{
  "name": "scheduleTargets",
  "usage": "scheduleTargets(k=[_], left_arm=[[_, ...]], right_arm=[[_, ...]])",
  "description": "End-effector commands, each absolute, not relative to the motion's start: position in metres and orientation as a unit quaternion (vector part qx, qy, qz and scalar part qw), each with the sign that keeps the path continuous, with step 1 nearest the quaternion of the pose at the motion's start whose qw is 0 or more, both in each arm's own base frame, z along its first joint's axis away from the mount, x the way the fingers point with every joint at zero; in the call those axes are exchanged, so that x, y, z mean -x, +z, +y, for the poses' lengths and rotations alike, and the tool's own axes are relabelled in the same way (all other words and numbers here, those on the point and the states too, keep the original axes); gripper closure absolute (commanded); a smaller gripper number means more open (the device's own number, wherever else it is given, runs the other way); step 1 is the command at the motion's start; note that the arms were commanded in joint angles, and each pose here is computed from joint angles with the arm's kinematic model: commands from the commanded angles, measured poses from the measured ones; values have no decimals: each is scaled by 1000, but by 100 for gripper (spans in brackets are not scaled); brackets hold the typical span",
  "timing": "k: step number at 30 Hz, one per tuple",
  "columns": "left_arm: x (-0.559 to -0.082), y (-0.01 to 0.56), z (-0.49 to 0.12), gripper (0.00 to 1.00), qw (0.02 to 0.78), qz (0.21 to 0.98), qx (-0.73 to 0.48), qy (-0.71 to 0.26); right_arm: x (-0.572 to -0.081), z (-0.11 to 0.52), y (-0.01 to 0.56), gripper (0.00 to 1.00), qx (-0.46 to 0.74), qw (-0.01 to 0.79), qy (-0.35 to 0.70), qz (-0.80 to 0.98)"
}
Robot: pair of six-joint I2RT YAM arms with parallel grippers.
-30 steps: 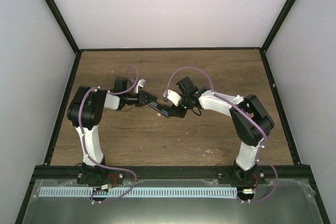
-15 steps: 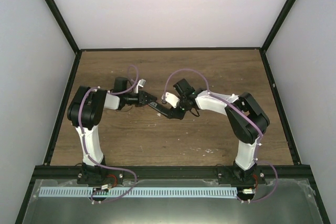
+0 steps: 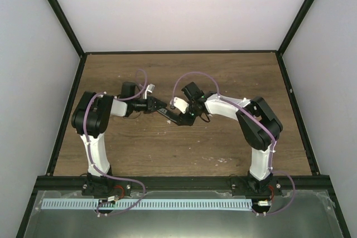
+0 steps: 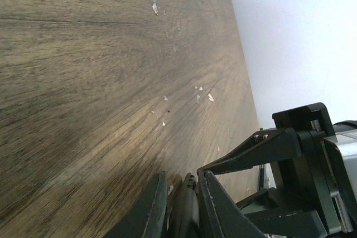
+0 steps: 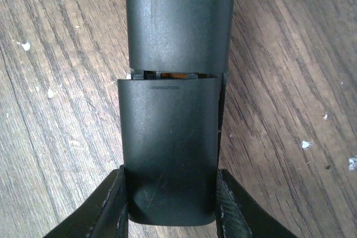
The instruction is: Load the batteries into the remote control
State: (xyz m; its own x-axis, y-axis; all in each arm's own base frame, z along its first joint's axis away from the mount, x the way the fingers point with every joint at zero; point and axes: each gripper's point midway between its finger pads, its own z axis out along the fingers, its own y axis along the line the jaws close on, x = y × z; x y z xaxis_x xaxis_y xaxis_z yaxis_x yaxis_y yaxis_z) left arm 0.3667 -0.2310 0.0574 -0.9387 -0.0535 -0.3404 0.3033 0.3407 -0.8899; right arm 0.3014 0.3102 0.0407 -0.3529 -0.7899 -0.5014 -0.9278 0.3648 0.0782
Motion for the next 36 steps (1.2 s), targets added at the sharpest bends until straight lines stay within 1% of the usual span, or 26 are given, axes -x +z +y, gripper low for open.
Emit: scheduleTargets(k=[1,11,36], left_arm=[[-364,43,-230,100,165,812,-87,-553],[-364,44,-230,100,167,813,-88,-551],[-363,43,-231,100,163,812,-89,-553]], right_arm=[[-301,318,44,70,533,187,184,805],[-301,316,37,69,521,175,181,816],[-311,322,38,66,521,180,179,815]])
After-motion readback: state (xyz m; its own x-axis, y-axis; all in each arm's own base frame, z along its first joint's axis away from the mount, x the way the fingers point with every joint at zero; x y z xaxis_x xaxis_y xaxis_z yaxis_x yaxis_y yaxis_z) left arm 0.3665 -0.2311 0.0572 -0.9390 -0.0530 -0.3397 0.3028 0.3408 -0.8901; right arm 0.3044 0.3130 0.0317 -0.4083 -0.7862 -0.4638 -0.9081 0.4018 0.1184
